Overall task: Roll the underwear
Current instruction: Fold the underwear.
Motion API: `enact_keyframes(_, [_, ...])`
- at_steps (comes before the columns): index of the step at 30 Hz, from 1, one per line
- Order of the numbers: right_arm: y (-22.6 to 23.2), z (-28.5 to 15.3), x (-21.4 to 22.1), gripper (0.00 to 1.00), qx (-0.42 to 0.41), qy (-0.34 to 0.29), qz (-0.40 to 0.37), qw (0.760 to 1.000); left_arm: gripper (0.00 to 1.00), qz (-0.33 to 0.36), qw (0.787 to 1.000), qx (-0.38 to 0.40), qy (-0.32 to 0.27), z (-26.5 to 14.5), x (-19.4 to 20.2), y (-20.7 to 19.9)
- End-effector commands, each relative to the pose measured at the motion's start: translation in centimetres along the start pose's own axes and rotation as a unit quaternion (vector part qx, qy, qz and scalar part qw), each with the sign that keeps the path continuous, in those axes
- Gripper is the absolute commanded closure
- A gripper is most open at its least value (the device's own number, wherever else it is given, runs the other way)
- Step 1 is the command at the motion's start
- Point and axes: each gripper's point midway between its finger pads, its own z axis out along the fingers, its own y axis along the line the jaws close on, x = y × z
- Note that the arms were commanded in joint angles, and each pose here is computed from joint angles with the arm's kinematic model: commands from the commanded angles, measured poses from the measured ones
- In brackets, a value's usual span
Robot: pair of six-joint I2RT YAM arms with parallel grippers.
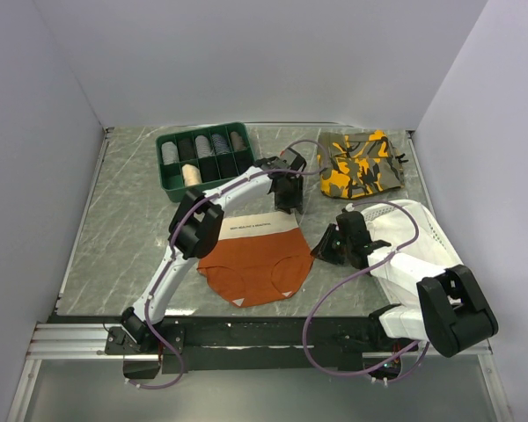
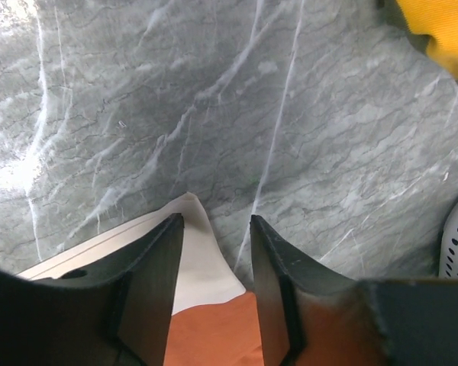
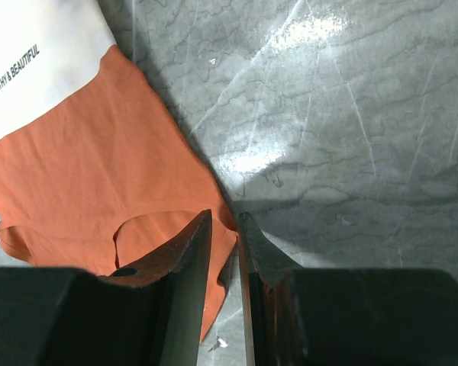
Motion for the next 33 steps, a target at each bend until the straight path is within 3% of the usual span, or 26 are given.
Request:
enact_keyframes(1, [0.3, 0.2, -0.9, 0.71, -0.006, -0.017, -0.002, 1.0, 0.55, 0.009, 0.999, -0.023, 0.024, 1.1, 1.4, 1.0])
enact_keyframes(19, [-0.7, 0.5, 0.2, 0.72, 0.01, 0.005, 0.009, 1.0, 0.75, 0.006, 0.999, -0.025, 0.04, 2.4, 2.6, 1.8])
enact_keyframes(28, [0.2, 0.1, 0.3, 0.87, -0.014, 0.005, 0.004, 1.0, 0.83, 0.004, 0.999, -0.021, 0.035, 2.2, 2.5, 1.7])
enact_keyframes(33, [1.2, -0.5, -0.5, 1.0, -0.039, -0.017, -0.001, 0.999, 0.86, 0.001, 1.0, -0.007, 0.026, 1.6, 2.1, 0.9])
